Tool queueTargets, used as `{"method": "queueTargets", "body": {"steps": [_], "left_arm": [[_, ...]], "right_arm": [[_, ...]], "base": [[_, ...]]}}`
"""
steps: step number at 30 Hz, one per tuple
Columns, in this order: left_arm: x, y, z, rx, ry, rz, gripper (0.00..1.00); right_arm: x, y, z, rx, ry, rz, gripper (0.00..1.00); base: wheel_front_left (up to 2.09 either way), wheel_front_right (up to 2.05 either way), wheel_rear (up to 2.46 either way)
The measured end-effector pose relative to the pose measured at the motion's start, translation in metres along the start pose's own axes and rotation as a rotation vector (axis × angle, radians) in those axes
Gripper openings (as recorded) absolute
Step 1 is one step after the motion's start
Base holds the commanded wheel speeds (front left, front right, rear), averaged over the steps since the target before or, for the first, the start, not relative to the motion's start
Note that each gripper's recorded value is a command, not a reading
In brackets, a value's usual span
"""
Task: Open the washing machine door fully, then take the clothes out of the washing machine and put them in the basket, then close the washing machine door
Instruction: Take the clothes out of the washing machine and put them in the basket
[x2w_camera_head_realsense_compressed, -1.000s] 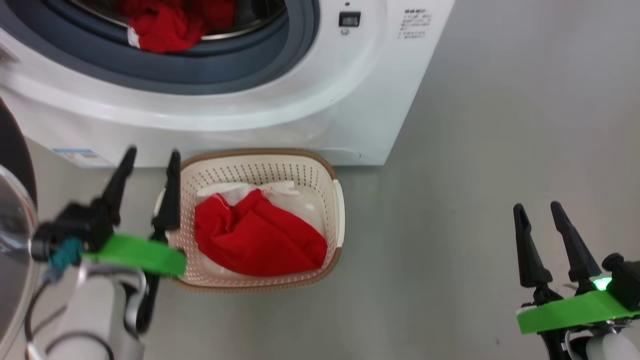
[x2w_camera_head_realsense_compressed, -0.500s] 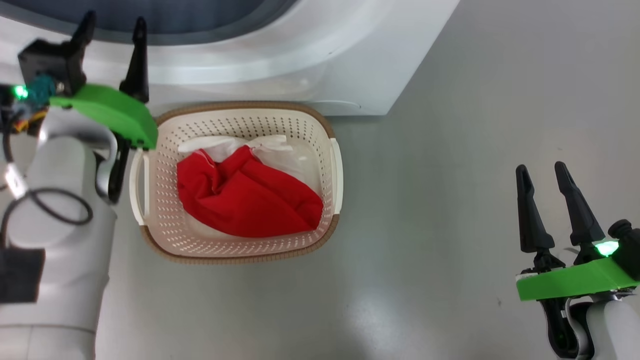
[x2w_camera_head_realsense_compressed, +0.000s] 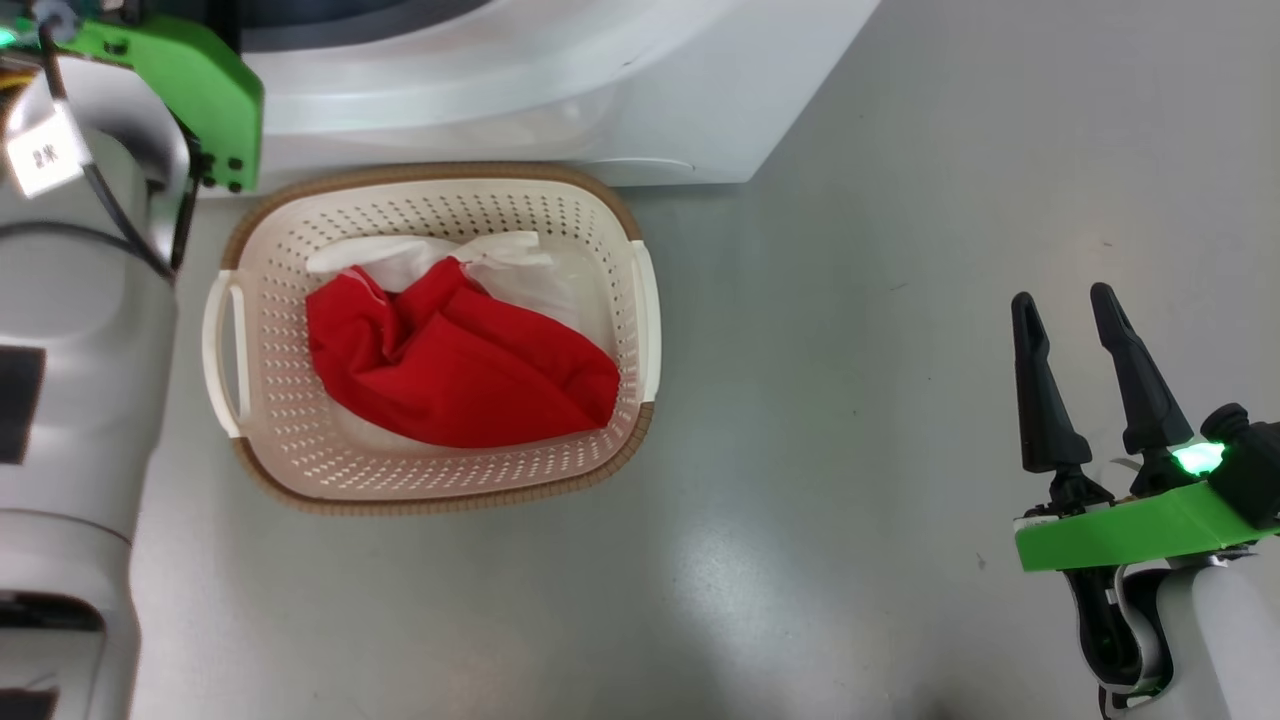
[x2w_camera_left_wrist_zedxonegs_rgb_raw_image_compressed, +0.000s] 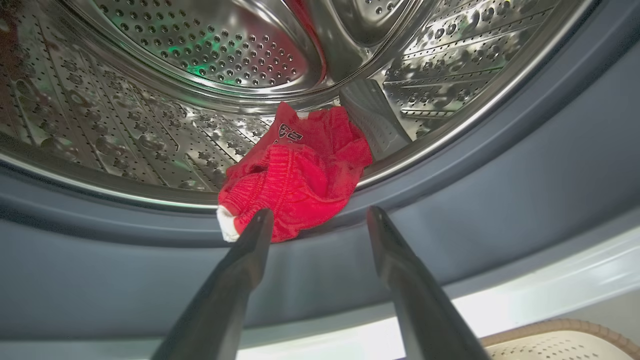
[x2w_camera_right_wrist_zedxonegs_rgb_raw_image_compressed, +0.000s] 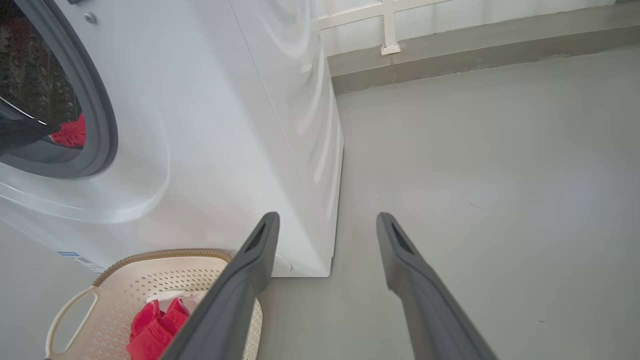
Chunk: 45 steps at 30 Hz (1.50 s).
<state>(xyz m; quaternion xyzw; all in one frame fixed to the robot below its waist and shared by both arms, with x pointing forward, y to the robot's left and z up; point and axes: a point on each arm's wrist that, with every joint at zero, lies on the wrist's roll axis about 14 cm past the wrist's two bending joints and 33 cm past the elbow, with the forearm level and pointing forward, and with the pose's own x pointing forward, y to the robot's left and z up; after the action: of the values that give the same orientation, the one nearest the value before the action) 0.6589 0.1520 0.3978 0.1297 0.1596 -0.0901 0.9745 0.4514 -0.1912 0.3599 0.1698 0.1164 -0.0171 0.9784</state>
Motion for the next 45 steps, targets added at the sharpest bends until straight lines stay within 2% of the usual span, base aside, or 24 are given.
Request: {"method": "queueTargets", "body": {"steps": [6, 12, 31, 32, 34, 36, 45], "left_arm": [[0.013, 0.001, -0.001, 0.097, 0.034, -0.005, 1.0], [0.024, 0.008, -0.001, 0.15, 0.058, 0.006, 1.0], [0.051, 0.018, -0.028, 0.169, 0.136, 0.029, 1.0], [0.052, 0.018, -0.028, 0.171, 0.136, 0.032, 0.94], [0.051, 0.019, -0.028, 0.17, 0.135, 0.037, 0.43], [0.051, 0.02, -0.026, 0.174, 0.129, 0.038, 0.0], [0.047, 0.022, -0.013, 0.154, 0.078, 0.046, 0.0]], "right_arm": [[0.0, -0.003, -0.002, -0.005, 0.005, -0.007, 1.0], [-0.001, -0.006, -0.006, -0.008, 0.018, -0.014, 1.0], [0.003, -0.018, -0.013, -0.024, 0.033, -0.041, 1.0], [0.002, -0.018, -0.013, -0.025, 0.033, -0.041, 1.0], [0.003, -0.018, -0.012, -0.025, 0.031, -0.041, 1.0], [0.004, -0.017, -0.011, -0.024, 0.028, -0.038, 1.0], [0.005, -0.012, -0.006, -0.02, 0.015, -0.023, 1.0]], "base": [[0.0, 0.0, 0.0], [0.0, 0.0, 0.0], [0.0, 0.0, 0.0], [0.0, 0.0, 0.0], [0.0, 0.0, 0.0], [0.0, 0.0, 0.0], [0.0, 0.0, 0.0]]}}
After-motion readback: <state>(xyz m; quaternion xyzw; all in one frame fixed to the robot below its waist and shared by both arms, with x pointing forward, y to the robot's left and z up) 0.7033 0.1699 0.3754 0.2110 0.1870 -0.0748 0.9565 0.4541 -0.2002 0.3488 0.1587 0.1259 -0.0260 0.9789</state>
